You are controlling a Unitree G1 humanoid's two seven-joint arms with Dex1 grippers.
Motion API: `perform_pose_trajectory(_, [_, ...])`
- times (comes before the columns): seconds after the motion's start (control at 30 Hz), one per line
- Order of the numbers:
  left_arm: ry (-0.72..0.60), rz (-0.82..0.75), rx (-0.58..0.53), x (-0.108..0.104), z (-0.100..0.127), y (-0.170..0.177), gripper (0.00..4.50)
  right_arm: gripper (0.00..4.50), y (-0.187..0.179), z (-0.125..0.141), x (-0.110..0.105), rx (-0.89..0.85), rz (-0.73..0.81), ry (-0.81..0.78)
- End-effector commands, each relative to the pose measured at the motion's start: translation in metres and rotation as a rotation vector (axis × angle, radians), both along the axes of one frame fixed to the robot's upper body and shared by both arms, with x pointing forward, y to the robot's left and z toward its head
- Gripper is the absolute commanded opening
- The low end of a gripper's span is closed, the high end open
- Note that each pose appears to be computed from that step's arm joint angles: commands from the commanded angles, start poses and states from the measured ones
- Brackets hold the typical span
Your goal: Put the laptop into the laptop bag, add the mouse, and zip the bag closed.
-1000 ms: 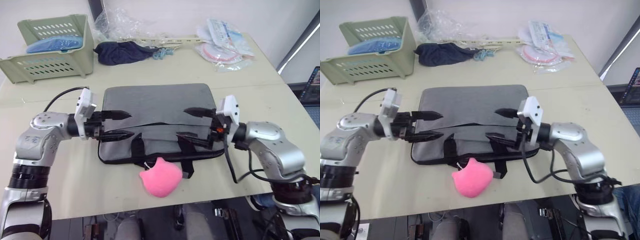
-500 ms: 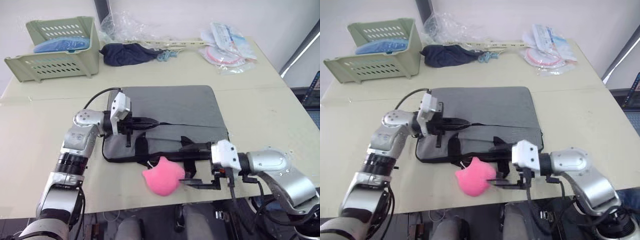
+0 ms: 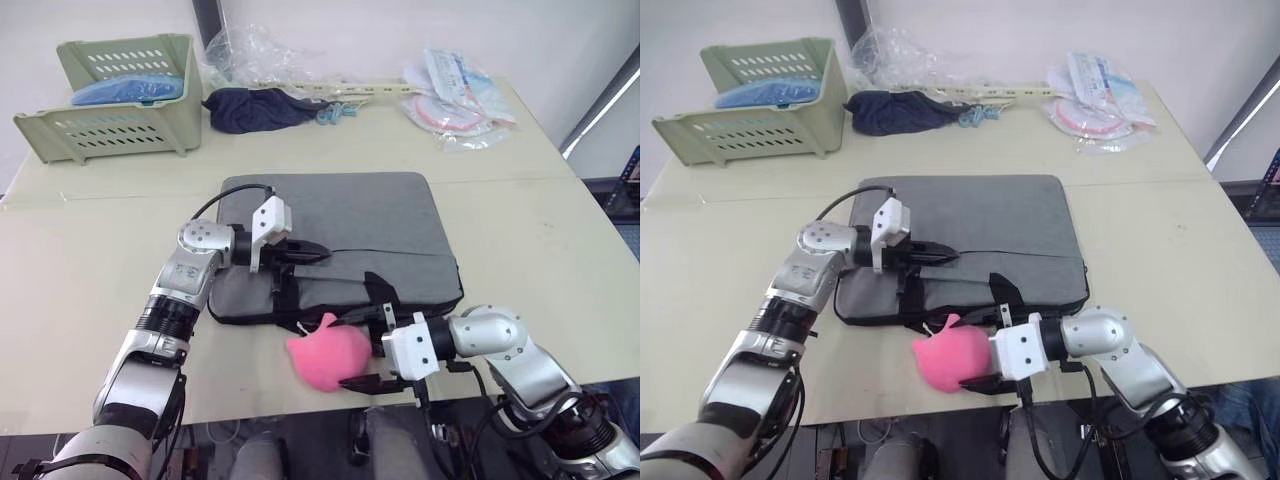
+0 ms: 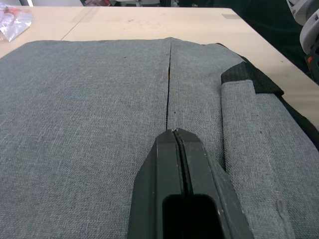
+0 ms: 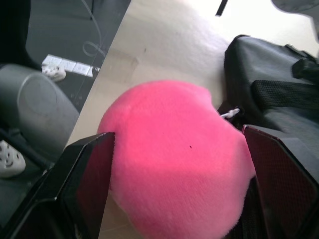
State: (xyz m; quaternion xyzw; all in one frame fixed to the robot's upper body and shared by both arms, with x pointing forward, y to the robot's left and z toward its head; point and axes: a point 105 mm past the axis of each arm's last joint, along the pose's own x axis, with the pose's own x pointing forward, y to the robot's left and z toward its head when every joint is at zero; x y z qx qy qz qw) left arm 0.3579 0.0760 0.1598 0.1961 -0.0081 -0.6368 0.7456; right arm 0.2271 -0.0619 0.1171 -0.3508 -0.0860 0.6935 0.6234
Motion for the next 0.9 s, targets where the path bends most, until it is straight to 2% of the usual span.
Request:
perform_pose_trajectory(0.03, [0.028,0.03,0.07,0.002,-0.019,0.005,0.03,4.5,0.001,-0.006,0.0,-0.043,0.031,-0.067])
perform_pose_trajectory(0.3, [0.073,0.036,0.075,-0.003,-0.025,0.012,0.03,4.5,0.0,-0.014,0.017,-0.085,-0.023,-0.114])
perform_pose_trajectory(0.4, [0.072,0.039,0.083,-0.003,-0.027,0.013,0.0,3.69,-0.002,-0.016,0.016,-0.085,-0.031,-0.069])
perform_pose_trajectory(0.57, [0.072,0.043,0.082,-0.003,-0.027,0.011,0.0,1.31,-0.001,-0.012,0.015,-0.06,-0.047,-0.02])
perform_pose_trajectory(0.63, [0.067,0.046,0.082,-0.002,-0.027,0.01,0.0,0.44,-0.002,-0.009,0.014,-0.038,-0.057,0.0])
perform_pose_trajectory(0.67, [0.061,0.048,0.081,-0.001,-0.026,0.01,0.0,0.18,-0.003,-0.007,0.013,-0.032,-0.059,0.006])
perform_pose_trajectory(0.7, [0.056,0.053,0.082,0.0,-0.026,0.01,0.0,0.03,-0.004,-0.006,0.012,-0.021,-0.059,0.016])
perform_pose_trajectory(0.9, [0.064,0.117,0.149,0.007,-0.039,0.015,0.0,0.03,-0.013,0.013,0.005,0.045,-0.096,0.046])
